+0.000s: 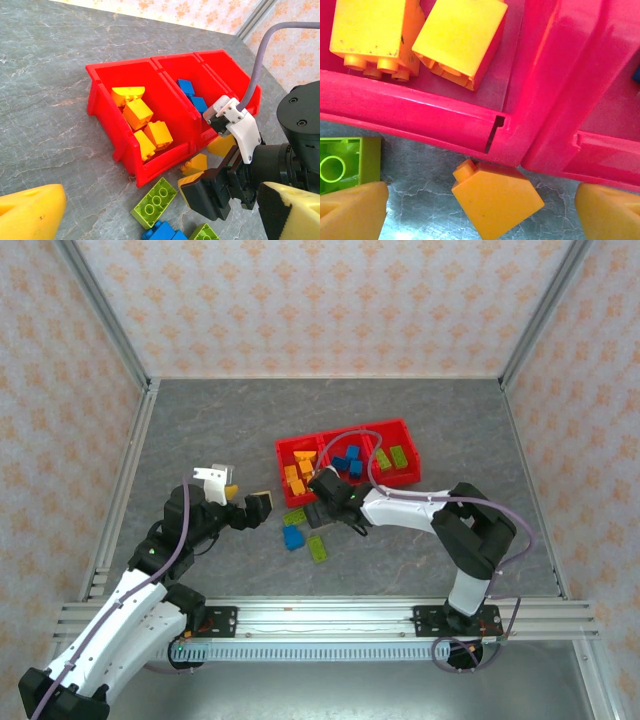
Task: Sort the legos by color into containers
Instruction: Pick up the lego from the center of the table.
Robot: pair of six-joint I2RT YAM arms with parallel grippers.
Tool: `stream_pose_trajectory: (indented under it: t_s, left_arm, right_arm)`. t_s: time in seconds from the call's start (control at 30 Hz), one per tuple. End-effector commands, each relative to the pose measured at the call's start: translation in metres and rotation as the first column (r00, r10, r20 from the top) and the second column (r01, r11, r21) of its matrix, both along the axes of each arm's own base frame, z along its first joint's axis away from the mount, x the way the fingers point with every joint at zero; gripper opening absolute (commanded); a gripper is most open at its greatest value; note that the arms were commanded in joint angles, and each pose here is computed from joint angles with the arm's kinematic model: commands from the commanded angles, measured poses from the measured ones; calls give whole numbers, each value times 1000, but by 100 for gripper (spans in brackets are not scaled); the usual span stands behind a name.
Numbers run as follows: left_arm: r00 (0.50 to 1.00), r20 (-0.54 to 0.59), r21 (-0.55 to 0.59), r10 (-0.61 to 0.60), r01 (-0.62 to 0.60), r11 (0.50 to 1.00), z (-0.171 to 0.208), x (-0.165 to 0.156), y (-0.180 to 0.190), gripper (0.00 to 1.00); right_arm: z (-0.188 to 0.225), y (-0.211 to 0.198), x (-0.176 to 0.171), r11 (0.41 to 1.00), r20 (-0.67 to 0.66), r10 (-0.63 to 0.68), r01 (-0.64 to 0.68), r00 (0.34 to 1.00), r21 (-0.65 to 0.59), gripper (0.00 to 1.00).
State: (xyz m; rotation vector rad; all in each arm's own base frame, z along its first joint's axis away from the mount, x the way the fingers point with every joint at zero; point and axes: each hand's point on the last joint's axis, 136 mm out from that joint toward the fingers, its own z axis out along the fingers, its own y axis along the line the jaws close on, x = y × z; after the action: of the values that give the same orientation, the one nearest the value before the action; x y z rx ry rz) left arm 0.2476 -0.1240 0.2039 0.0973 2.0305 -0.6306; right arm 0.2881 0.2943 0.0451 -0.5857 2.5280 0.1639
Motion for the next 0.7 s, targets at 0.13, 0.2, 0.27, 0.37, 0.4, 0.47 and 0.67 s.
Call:
stream_pose_trajectory:
  t_s: [0.13,0.2,0.27,0.37,0.4,0.47,0.67]
  left_arm:
    - [1000,13,7,-25,25,1000,2,-2,-4,99]
    - [1000,13,7,-24,24,1000,2,-2,-4,99]
    - [1000,13,7,-24,24,1000,2,-2,-4,100]
    - [1000,13,7,-25,25,1000,2,-2,-4,99]
    - [1000,13,7,-26,26,1000,2,-2,-4,100]
    - [1000,14,7,-24,24,1000,2,-2,-4,99]
    - [1000,14,7,-27,26,1000,2,-2,-4,99]
  right_arm:
    - [2,10,13,1000,14,20,-20,1000,14,85]
    - [1,13,16,1000,13,25,-25,1000,16,79]
    - [0,15,17,999,11,29,-29,1000,14,76]
    - [-3,16,18,999,4,31,-31,1000,8,72]
    - [-4,16,18,999,1,31,-31,1000,8,71]
    - [-6,17,17,999,-5,34,-34,999,7,68]
    - [-9,13,16,1000,-14,30,-30,999,-8,60]
